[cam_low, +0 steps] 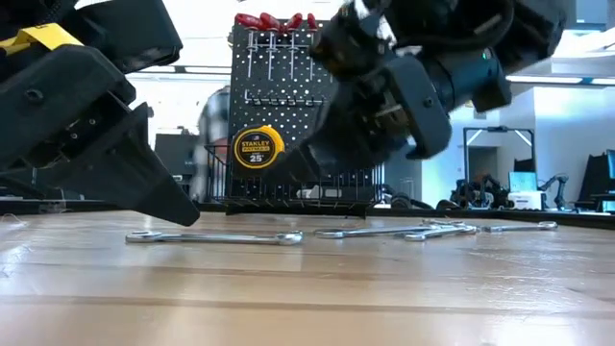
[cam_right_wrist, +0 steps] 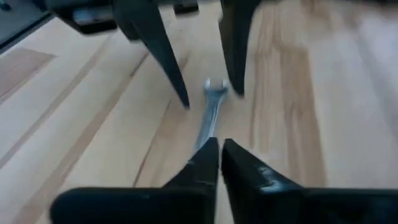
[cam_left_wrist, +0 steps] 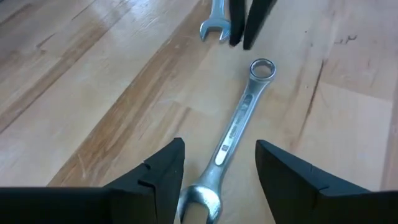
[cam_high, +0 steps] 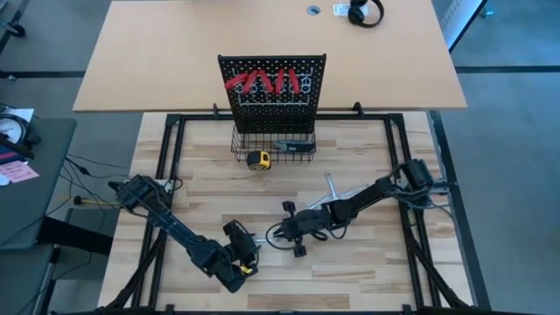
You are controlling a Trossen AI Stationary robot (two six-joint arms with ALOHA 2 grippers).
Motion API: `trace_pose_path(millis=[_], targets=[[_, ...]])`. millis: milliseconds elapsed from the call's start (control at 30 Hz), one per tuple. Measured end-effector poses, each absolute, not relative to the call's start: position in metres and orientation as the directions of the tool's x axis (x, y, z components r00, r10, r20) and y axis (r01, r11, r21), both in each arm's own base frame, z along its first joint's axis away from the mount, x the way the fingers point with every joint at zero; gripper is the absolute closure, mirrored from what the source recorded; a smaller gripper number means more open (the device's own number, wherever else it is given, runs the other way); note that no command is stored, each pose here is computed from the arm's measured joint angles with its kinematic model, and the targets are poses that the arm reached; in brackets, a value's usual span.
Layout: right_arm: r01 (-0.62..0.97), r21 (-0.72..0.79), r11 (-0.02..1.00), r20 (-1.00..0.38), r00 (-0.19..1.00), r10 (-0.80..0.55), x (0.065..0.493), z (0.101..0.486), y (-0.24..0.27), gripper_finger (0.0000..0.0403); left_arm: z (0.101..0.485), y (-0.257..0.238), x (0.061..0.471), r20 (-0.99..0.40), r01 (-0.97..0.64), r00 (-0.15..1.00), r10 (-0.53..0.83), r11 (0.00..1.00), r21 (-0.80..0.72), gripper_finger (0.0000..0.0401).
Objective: Hang tools onto peg board
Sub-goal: Hang the wrench into the pegboard
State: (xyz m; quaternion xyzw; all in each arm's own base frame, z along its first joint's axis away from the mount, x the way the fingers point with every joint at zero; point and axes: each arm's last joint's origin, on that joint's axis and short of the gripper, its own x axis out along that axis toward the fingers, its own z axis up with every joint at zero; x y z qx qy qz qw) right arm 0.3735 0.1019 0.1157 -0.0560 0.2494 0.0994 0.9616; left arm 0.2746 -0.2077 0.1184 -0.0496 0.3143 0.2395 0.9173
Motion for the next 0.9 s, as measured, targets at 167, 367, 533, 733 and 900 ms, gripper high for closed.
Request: trace_pose_path(millis=[167, 367, 533, 733, 900], targets=[[-0.241, 0.004, 0.970, -0.555, 0.807, 0.203, 0.363, 0.095, 0.105, 0.0276, 0.118, -0.208, 0.275, -0.599, -0.472, 0.689, 0.408, 0.880, 0.057, 0.0212], [-0.282, 0.003, 0.959, -0.573, 0.785, 0.233, 0.367, 0.078, 0.120, 0.0191, 0.119, -0.206, 0.276, -0.597, -0.478, 0.688, 0.413, 0.877, 0.055, 0.0212], [-0.294, -0.017, 0.956, -0.625, 0.749, 0.219, 0.378, 0.074, 0.123, 0.0208, 0.119, -0.205, 0.278, -0.594, -0.478, 0.692, 0.410, 0.877, 0.049, 0.0212], [-0.290, -0.014, 0.957, -0.663, 0.719, 0.208, 0.382, 0.071, 0.120, 0.0262, 0.121, -0.210, 0.283, -0.595, -0.400, 0.719, 0.358, 0.914, 0.066, 0.0212], [-0.288, -0.015, 0.957, -0.659, 0.723, 0.208, 0.382, 0.071, 0.121, 0.0278, 0.115, -0.205, 0.280, -0.626, -0.382, 0.705, 0.333, 0.922, 0.061, 0.0212]])
